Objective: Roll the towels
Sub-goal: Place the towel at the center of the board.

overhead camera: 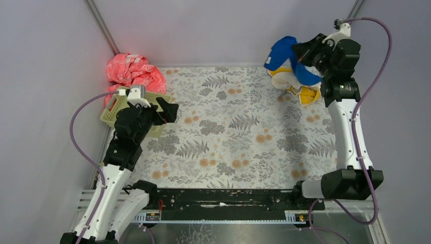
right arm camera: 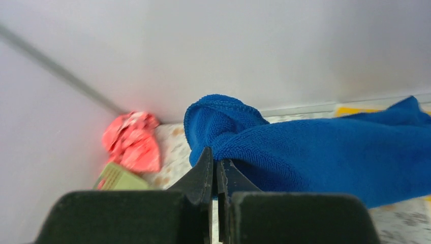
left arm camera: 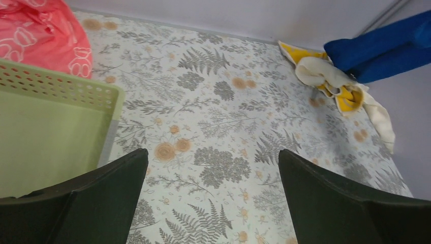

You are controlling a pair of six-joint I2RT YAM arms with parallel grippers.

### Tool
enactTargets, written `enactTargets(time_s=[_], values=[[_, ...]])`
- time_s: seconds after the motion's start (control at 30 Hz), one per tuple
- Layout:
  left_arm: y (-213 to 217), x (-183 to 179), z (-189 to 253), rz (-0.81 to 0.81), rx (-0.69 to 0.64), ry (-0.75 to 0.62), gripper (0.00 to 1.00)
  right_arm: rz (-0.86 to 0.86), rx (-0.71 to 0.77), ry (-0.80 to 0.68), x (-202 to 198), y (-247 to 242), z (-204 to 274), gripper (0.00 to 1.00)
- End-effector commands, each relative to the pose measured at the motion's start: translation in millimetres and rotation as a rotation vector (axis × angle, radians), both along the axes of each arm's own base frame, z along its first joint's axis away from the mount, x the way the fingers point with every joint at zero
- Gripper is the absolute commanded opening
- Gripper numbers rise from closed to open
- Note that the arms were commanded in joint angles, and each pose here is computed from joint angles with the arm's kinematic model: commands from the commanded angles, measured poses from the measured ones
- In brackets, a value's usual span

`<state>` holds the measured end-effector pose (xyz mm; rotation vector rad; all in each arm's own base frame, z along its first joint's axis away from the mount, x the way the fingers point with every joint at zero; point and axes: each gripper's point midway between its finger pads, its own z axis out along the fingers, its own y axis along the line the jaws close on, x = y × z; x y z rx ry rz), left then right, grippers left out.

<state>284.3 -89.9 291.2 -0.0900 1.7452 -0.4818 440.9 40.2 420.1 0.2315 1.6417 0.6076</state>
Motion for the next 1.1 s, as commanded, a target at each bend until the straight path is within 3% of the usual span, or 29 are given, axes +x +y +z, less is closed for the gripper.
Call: enactTargets(time_s=[0.0,0.13,0.23,0.37,0.5,0.63,0.73,0.9,1.07], values=[[-18,-12,14,-0.108,-0.033,0.043,1.00,0.206,-0.017,-0.039,-48,75,16,0.03],[-21,-17,8,-0.125,-0.047,0.095,1.00,0.398,-0.012,0.048,-88,164,-29,0.08],[-24,-19,-1,-0.139,-0.057,0.137,1.00,0.559,-0.094,0.154,-122,228,-81,0.18],[-35,-18,-18,-0.189,-0.071,0.223,1.00,0.697,-0.195,0.274,-159,272,-138,0.41],[-50,-18,-42,-0.236,-0.072,0.311,0.98,0.668,-0.300,0.316,-163,258,-169,0.56],[-72,-19,-67,-0.258,-0.028,0.389,0.97,0.549,-0.510,0.350,-152,221,-192,0.70],[-88,-19,-89,-0.263,0.016,0.454,0.97,0.426,-0.617,0.382,-133,184,-209,0.75],[-110,-22,-136,-0.262,0.096,0.578,0.95,0.301,-0.513,0.509,-97,128,-254,0.76],[-144,-43,-179,-0.310,0.203,0.673,0.94,0.293,-0.463,0.605,-71,121,-294,0.78]])
